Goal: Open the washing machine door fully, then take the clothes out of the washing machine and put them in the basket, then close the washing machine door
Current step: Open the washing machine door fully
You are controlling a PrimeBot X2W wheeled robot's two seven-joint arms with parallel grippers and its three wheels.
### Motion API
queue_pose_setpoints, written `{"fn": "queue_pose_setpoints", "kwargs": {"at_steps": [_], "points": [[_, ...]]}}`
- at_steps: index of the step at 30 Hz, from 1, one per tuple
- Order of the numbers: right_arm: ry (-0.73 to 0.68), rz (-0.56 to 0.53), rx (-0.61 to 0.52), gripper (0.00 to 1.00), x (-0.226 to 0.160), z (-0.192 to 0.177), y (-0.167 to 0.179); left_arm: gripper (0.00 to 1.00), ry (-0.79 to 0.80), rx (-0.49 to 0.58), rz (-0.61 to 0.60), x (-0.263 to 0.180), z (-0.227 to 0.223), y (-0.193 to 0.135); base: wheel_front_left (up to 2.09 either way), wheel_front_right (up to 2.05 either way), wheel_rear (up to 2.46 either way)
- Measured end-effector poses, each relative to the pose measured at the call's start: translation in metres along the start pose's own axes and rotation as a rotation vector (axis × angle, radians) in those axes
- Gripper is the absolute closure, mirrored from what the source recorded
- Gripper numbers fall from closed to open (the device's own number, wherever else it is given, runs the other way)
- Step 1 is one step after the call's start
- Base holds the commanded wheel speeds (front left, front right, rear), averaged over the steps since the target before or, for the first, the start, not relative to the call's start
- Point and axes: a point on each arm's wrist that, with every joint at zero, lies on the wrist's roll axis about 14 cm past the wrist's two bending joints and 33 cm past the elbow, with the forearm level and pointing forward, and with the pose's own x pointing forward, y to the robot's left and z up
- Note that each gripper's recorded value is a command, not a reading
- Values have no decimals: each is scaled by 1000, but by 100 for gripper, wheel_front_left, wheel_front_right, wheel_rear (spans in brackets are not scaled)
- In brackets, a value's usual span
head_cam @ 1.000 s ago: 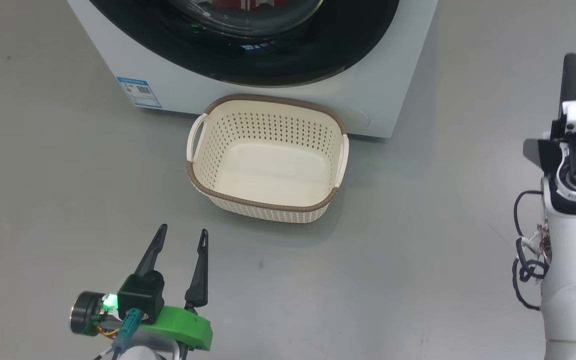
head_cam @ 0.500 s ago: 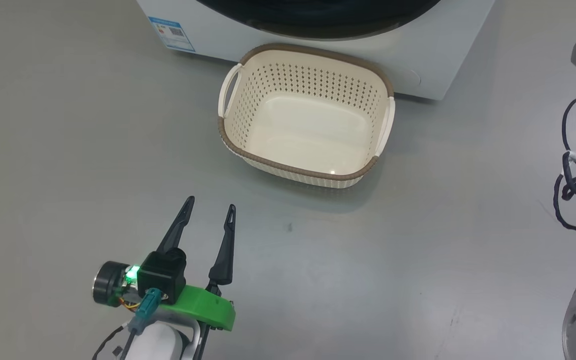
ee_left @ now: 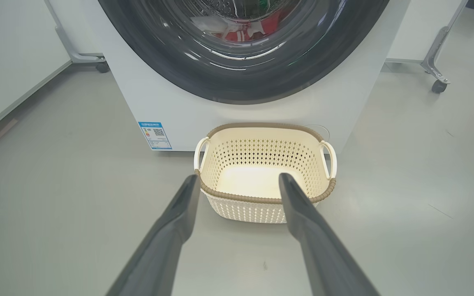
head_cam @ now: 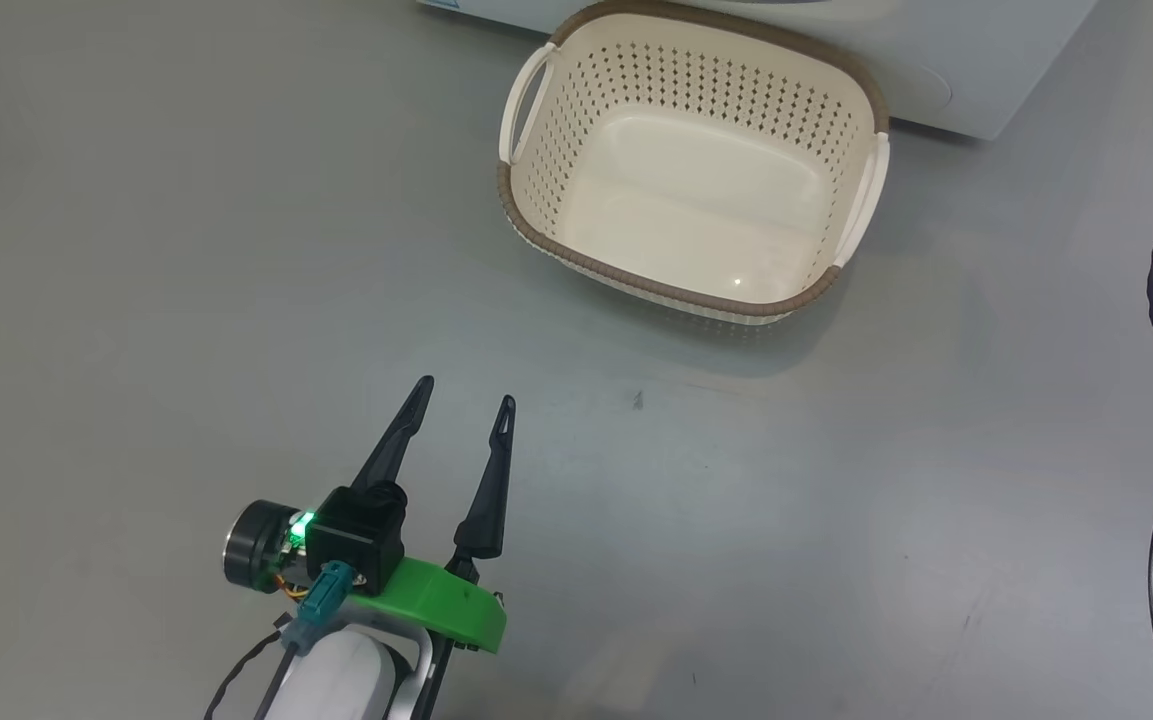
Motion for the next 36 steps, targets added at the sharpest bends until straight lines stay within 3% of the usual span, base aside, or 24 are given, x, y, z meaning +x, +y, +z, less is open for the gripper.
{"fn": "queue_pose_setpoints", "kwargs": {"at_steps": [10, 36], "points": [[47, -58, 41, 100, 29, -12, -25, 0, 10, -12, 31, 4, -1, 9, 0, 0, 0], [232, -69, 69, 100, 59, -29, -12, 0, 21, -30, 61, 3, -4, 16, 0, 0, 0]]}}
